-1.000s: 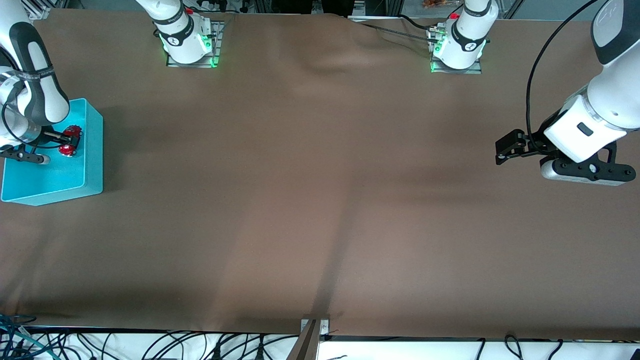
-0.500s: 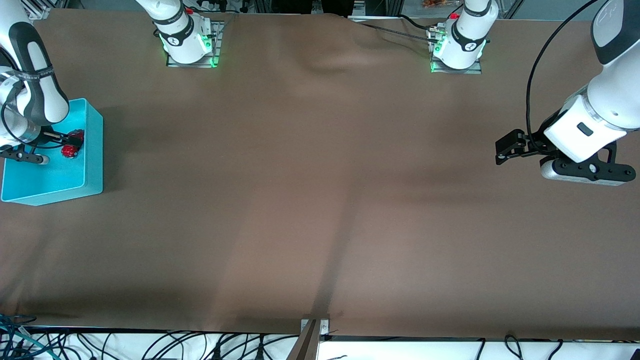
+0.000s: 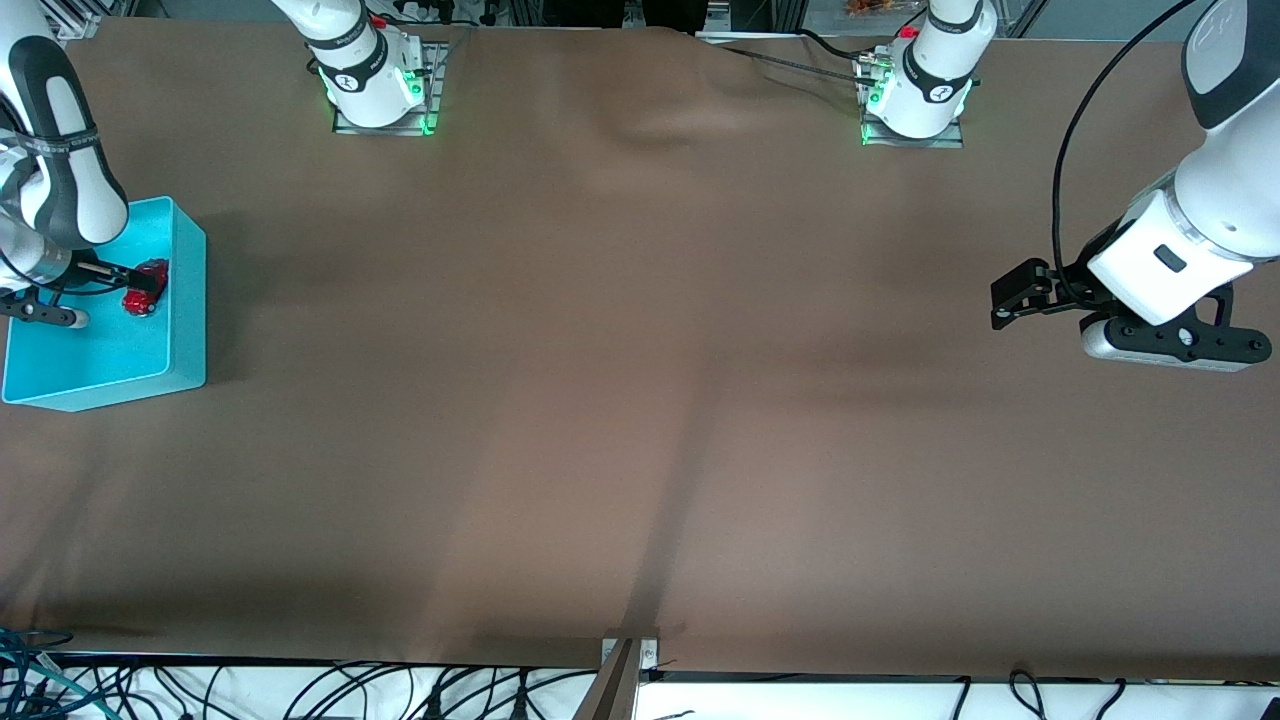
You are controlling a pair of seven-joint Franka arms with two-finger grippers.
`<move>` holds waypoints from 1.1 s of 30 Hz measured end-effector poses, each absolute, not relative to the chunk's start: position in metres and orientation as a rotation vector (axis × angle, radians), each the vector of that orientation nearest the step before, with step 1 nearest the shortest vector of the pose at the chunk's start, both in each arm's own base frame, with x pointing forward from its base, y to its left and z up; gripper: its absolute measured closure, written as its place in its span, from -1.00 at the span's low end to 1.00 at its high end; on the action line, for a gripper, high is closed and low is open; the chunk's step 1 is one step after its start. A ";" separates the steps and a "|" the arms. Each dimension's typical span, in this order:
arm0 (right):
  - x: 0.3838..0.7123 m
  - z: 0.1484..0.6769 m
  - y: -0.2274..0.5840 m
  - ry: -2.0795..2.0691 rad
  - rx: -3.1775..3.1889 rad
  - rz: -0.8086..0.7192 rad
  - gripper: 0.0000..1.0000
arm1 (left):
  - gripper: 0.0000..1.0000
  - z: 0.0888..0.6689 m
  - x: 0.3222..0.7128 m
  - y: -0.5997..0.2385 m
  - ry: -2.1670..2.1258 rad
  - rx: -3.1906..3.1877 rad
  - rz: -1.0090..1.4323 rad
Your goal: Wind red beetle toy and store in blue box
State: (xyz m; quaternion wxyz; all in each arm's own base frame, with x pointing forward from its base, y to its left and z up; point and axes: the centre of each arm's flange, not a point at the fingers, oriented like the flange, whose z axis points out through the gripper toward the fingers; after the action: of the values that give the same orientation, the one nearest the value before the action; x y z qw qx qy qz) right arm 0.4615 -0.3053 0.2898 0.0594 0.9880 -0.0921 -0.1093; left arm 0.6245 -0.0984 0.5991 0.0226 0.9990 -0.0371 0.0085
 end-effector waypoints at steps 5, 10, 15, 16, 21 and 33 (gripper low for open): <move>0.457 0.316 -0.302 -0.292 3.005 -0.341 -1.00 | -1.00 0.599 0.624 -0.098 -0.115 3.094 0.026; 0.450 0.347 -0.299 -0.309 3.017 -0.329 -1.00 | -1.00 0.599 0.624 -0.098 -0.115 3.094 0.026; 0.441 0.380 -0.296 -0.325 3.029 -0.310 -1.00 | -1.00 0.599 0.624 -0.098 -0.115 3.094 0.026; 0.440 0.387 -0.295 -0.326 3.031 -0.303 -1.00 | -1.00 0.599 0.624 -0.098 -0.115 3.094 0.026; 0.436 0.419 -0.287 -0.319 3.042 -0.297 -1.00 | -1.00 0.599 0.624 -0.098 -0.115 3.094 0.026; 0.439 0.502 -0.250 -0.246 3.053 -0.300 -1.00 | -1.00 0.599 0.624 -0.098 -0.115 3.094 0.026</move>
State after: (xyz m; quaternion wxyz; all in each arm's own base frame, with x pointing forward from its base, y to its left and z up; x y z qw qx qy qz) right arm 0.4385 -0.2501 0.5019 0.0319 0.9915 -0.0798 -0.0974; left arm 0.6245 -0.0985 0.5991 0.0226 0.9990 -0.0372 0.0085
